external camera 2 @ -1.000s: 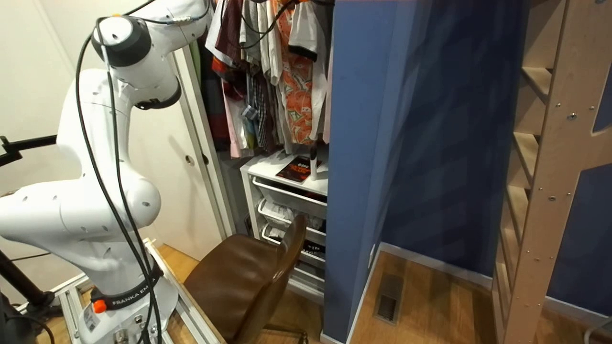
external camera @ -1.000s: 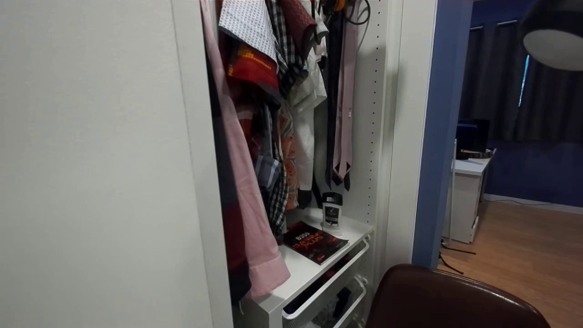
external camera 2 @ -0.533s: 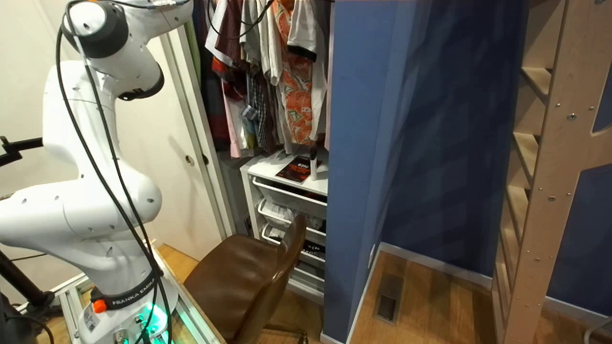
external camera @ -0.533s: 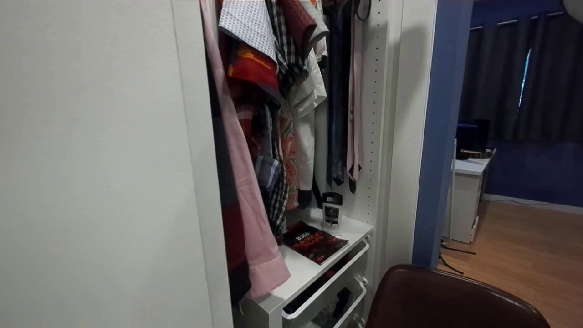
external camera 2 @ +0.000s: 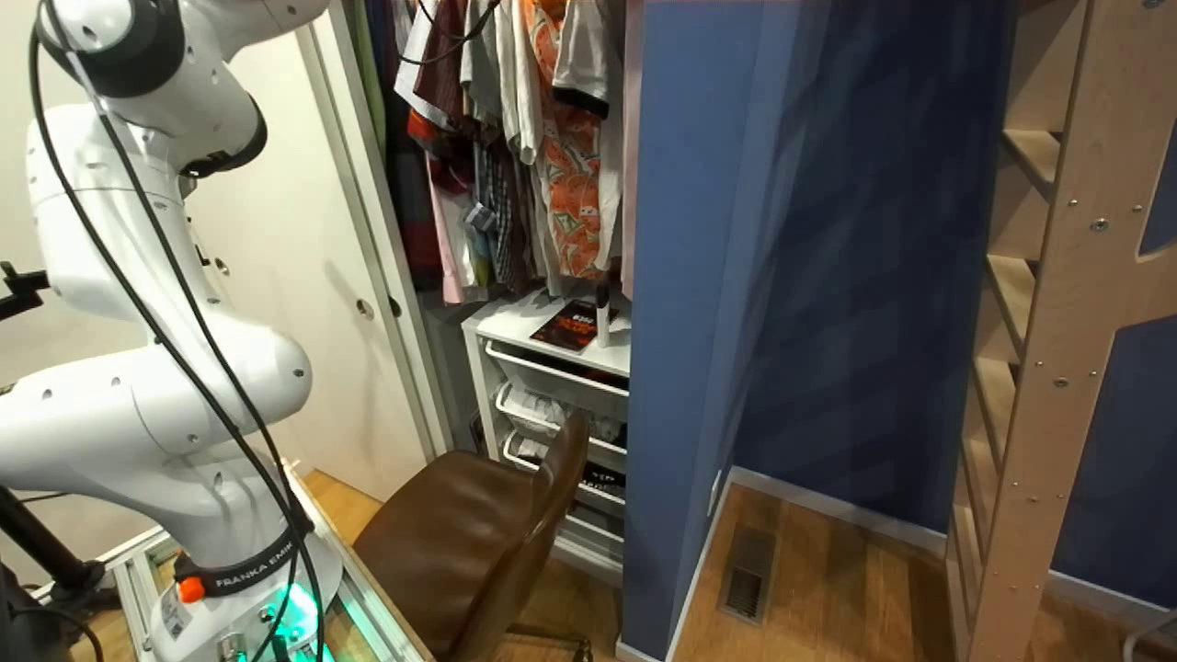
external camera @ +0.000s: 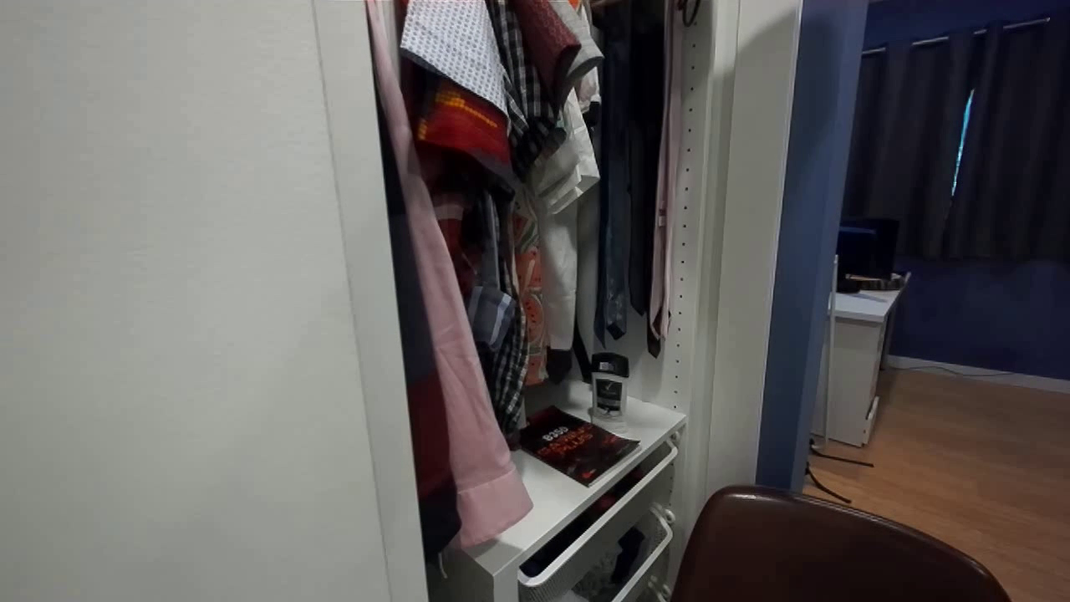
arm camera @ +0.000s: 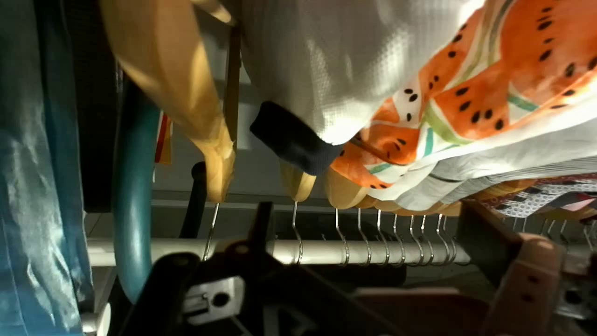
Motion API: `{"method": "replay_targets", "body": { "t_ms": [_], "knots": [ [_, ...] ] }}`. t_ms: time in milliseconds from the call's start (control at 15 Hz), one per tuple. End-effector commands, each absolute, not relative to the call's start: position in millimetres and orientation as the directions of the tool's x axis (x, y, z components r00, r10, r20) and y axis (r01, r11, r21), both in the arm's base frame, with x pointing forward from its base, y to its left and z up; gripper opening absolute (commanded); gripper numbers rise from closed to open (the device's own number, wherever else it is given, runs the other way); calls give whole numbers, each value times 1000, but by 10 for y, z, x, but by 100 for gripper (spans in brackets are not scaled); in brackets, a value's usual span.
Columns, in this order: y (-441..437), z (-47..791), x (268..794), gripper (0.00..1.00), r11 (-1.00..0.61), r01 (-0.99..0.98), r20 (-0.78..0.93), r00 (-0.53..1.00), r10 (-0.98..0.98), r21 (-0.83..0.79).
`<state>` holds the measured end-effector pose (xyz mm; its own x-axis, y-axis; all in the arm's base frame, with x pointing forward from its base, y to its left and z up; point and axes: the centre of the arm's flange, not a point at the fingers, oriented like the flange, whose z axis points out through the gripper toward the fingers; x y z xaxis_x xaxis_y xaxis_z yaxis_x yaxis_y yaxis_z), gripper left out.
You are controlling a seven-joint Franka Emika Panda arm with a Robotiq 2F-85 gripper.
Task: Hang the white t-shirt on the rail
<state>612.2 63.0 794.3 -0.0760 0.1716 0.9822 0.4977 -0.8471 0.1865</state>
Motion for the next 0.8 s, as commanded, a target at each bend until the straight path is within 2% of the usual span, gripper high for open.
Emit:
{"method": "replay_targets", "body": {
  "t_ms": [0,733],
  "knots": [
    [603,7893,5628,100,-832,506,973,-93,211,229],
    [578,7846,4997,100,-819,520,966,-46,256,242]
  ]
}}
